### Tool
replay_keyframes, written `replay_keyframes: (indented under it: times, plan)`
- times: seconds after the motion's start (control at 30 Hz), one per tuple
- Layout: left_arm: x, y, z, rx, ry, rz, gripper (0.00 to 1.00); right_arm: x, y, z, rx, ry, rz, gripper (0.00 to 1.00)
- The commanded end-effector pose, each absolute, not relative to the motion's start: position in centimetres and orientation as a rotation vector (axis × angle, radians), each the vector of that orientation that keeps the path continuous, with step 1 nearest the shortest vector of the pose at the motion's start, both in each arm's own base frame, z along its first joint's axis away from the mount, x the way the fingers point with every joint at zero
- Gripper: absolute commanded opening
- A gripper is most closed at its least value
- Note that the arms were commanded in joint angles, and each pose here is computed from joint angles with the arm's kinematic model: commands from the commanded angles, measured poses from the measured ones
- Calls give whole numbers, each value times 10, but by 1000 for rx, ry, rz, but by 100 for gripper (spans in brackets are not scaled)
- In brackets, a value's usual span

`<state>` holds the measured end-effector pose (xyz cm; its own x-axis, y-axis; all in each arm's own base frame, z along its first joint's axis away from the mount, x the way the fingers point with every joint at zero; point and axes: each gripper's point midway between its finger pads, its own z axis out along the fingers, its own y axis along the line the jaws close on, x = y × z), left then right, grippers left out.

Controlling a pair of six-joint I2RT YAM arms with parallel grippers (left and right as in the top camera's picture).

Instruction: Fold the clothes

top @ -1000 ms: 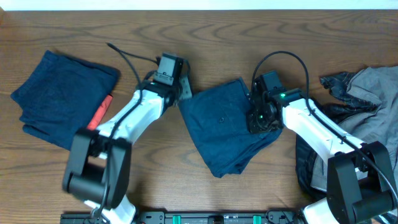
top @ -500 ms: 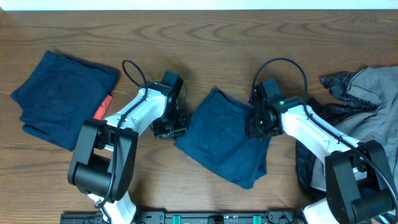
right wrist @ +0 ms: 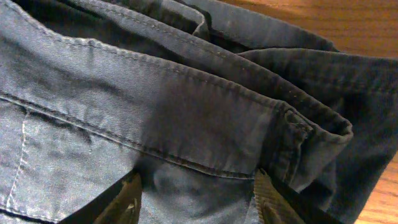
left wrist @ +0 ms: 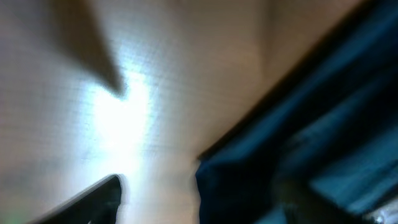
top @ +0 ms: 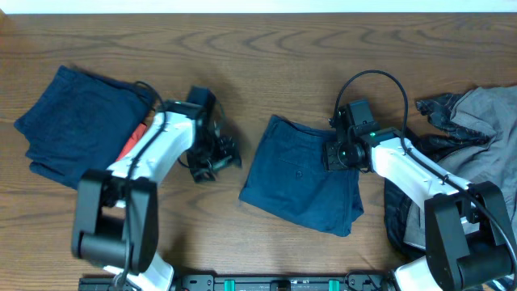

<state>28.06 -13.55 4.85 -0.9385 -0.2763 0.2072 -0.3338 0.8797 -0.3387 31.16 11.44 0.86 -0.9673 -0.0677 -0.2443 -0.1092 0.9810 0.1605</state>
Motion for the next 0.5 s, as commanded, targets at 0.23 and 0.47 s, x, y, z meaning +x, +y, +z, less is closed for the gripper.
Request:
replay_keyframes:
  times: [0.23,0.47]
  plan:
    - [324,-191,90,-148,-3046,1097,98,303,102,0,-129,2925,179,60]
    - [331,-193,66,-147,-3027,1082,98,300,101,-1,-129,2937,175,60]
